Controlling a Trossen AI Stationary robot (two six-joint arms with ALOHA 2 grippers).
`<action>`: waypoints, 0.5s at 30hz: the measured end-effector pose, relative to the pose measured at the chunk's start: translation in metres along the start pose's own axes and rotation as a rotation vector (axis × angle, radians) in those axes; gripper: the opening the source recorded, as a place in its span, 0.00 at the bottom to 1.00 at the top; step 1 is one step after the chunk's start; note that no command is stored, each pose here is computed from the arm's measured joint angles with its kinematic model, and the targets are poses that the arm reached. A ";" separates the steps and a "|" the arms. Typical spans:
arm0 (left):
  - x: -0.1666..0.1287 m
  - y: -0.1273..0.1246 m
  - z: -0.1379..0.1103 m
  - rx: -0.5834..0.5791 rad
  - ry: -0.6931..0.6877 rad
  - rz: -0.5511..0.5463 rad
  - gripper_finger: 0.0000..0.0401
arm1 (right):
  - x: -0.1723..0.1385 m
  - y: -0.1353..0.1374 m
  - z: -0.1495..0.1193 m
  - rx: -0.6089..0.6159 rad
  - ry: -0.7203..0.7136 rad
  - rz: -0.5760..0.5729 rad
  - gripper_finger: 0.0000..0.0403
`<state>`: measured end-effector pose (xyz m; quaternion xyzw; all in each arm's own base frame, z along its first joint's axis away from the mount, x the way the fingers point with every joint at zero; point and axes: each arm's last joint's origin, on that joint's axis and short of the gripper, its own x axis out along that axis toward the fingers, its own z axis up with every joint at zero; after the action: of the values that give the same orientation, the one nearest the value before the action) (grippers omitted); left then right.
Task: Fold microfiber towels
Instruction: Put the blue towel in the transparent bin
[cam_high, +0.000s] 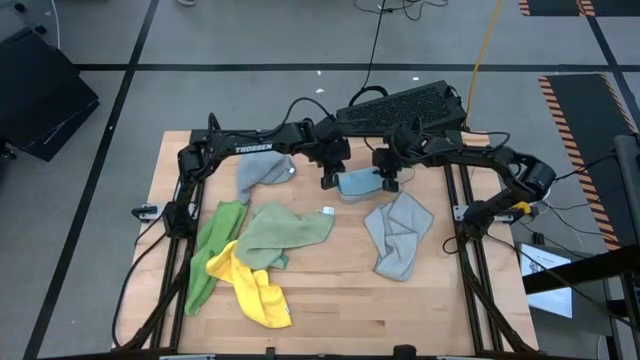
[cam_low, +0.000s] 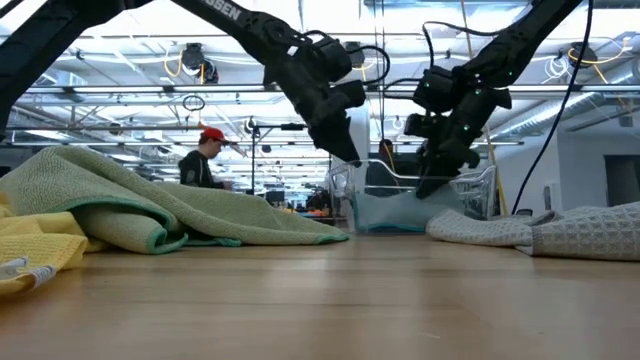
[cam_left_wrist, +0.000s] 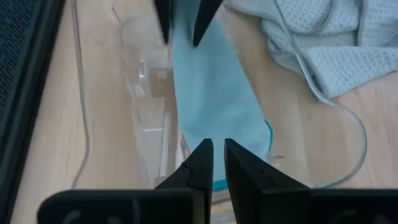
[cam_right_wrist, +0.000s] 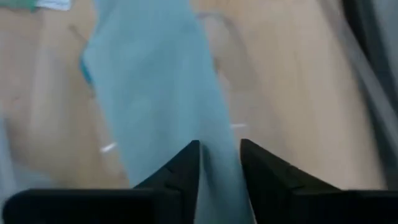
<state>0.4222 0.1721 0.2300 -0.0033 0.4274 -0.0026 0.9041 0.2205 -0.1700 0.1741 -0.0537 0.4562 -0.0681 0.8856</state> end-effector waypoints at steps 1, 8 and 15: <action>0.000 0.000 0.001 0.005 -0.006 0.002 0.10 | 0.000 -0.001 0.002 -0.006 -0.006 -0.021 0.31; -0.020 -0.002 0.007 0.010 -0.025 0.041 0.10 | 0.000 -0.003 0.010 -0.044 -0.030 -0.140 0.47; -0.075 -0.011 0.017 -0.051 -0.034 0.162 0.10 | -0.011 0.014 0.025 -0.034 -0.106 -0.088 0.42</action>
<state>0.3876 0.1616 0.2987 0.0081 0.4109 0.0816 0.9080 0.2355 -0.1532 0.1950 -0.0921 0.4070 -0.0964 0.9037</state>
